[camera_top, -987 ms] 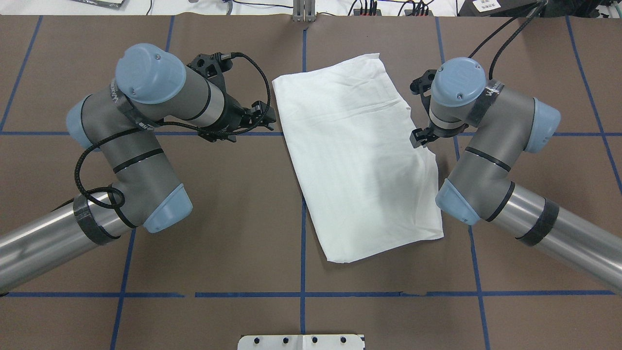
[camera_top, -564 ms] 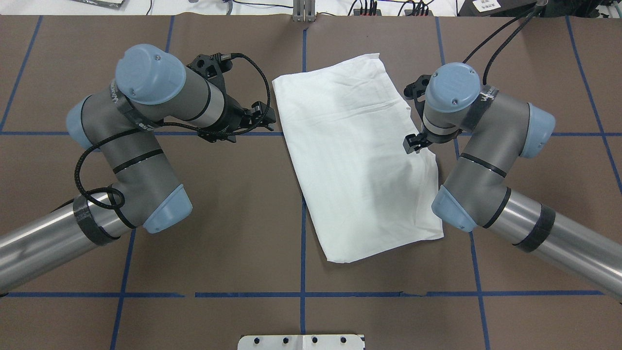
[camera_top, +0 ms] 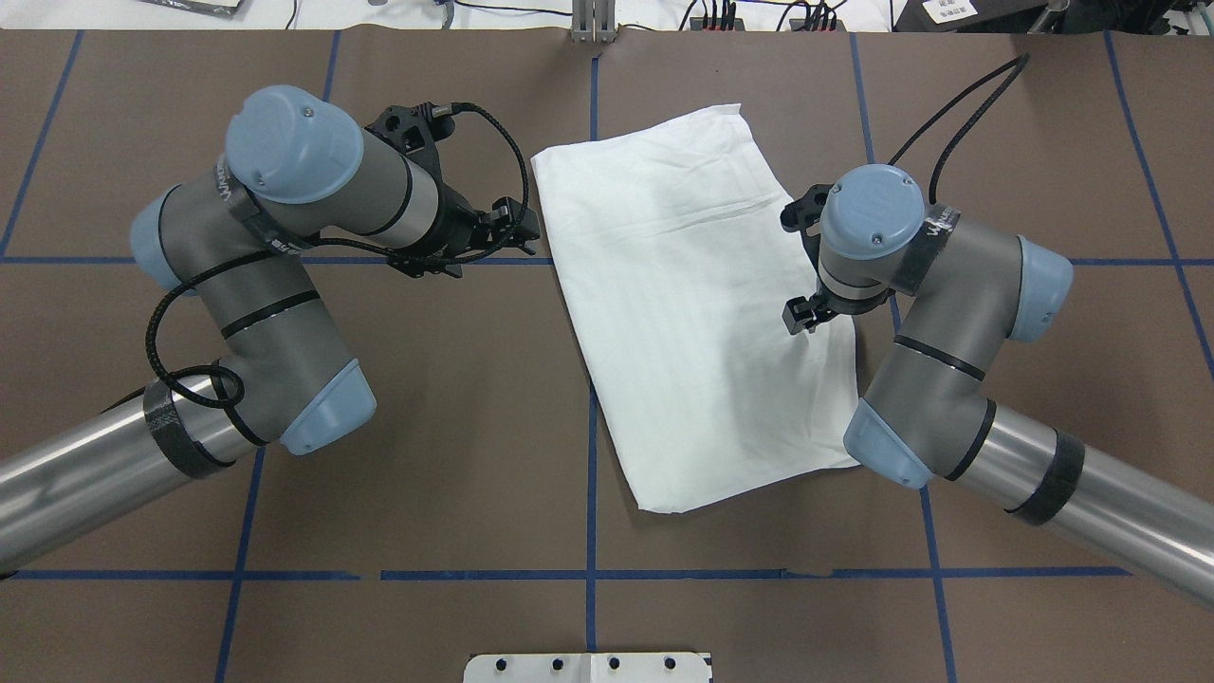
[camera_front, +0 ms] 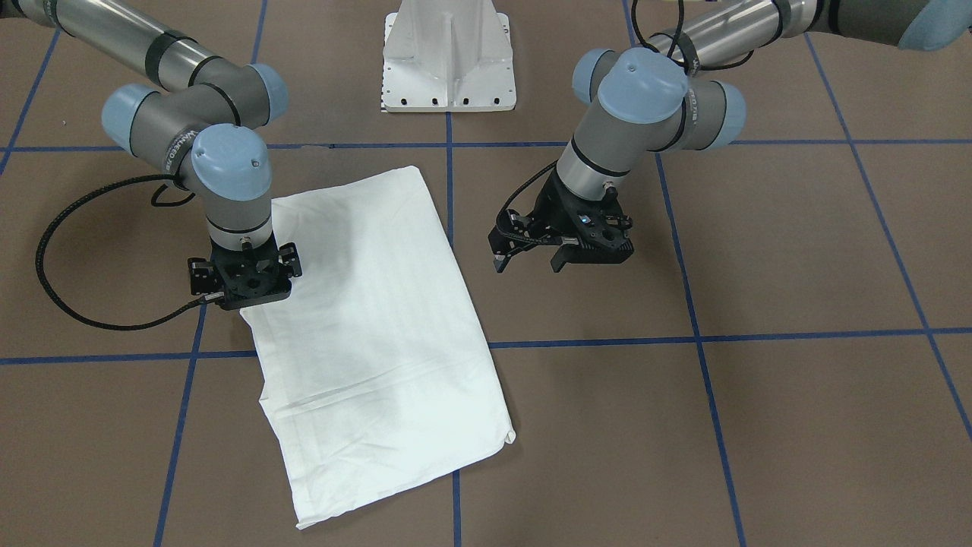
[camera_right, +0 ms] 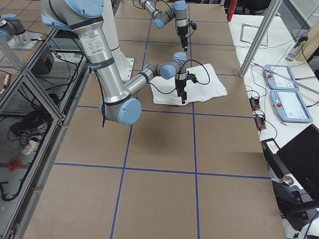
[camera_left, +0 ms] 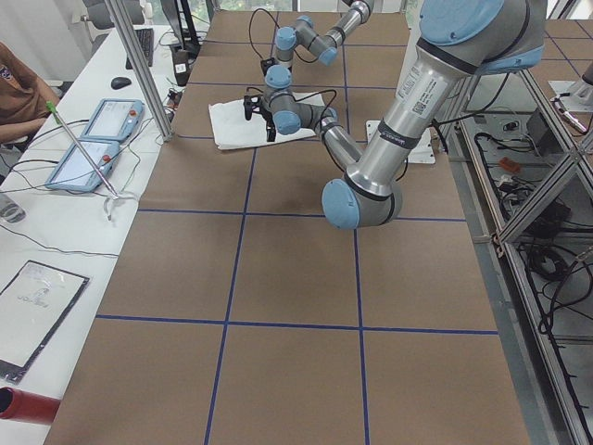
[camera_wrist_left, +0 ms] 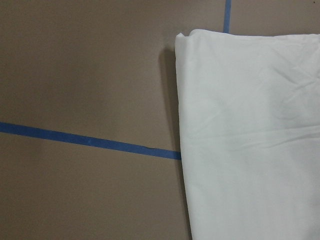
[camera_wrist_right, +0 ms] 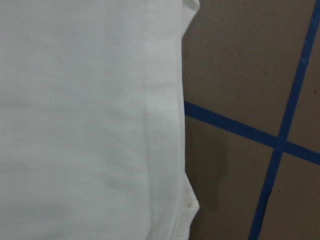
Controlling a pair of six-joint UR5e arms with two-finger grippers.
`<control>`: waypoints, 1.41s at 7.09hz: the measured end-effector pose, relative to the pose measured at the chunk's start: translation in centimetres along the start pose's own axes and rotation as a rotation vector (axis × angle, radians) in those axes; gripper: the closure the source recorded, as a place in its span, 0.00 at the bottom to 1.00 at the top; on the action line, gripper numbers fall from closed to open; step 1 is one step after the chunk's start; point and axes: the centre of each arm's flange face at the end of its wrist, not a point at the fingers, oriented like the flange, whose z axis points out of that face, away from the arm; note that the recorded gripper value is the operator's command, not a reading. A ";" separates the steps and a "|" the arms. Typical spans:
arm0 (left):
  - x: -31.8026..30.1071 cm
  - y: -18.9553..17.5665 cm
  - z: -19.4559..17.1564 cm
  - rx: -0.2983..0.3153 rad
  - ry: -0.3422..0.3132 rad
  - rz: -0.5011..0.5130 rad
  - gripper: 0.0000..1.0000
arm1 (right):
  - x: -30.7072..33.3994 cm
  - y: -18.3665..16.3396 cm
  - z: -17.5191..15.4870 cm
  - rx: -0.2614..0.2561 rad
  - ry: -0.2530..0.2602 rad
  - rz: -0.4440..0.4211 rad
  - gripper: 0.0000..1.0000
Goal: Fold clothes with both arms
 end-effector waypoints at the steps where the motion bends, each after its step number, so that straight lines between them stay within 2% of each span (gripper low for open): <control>1: 0.0 0.0 0.0 0.000 0.000 0.000 0.00 | 1.2 1.6 0.6 -0.012 0.007 0.000 0.00; 3: 0.1 0.4 0.3 -0.005 -0.002 0.002 0.00 | 3.9 4.8 1.6 -0.039 0.025 -0.001 0.00; 5: 0.3 0.9 0.5 -0.011 -0.001 0.001 0.00 | 5.7 7.3 1.2 -0.046 0.023 -0.012 0.00; 7: 0.8 2.7 0.6 -0.037 0.007 -0.032 0.00 | 5.2 8.0 -1.0 -0.035 -0.035 -0.015 0.00; 9: 2.8 10.4 1.6 -0.139 0.019 -0.149 0.00 | 4.0 8.3 -4.4 -0.003 -0.110 -0.021 0.00; 10: 3.8 14.5 2.3 -0.197 0.002 -0.211 0.00 | 3.6 8.4 -6.0 0.014 -0.141 -0.010 0.00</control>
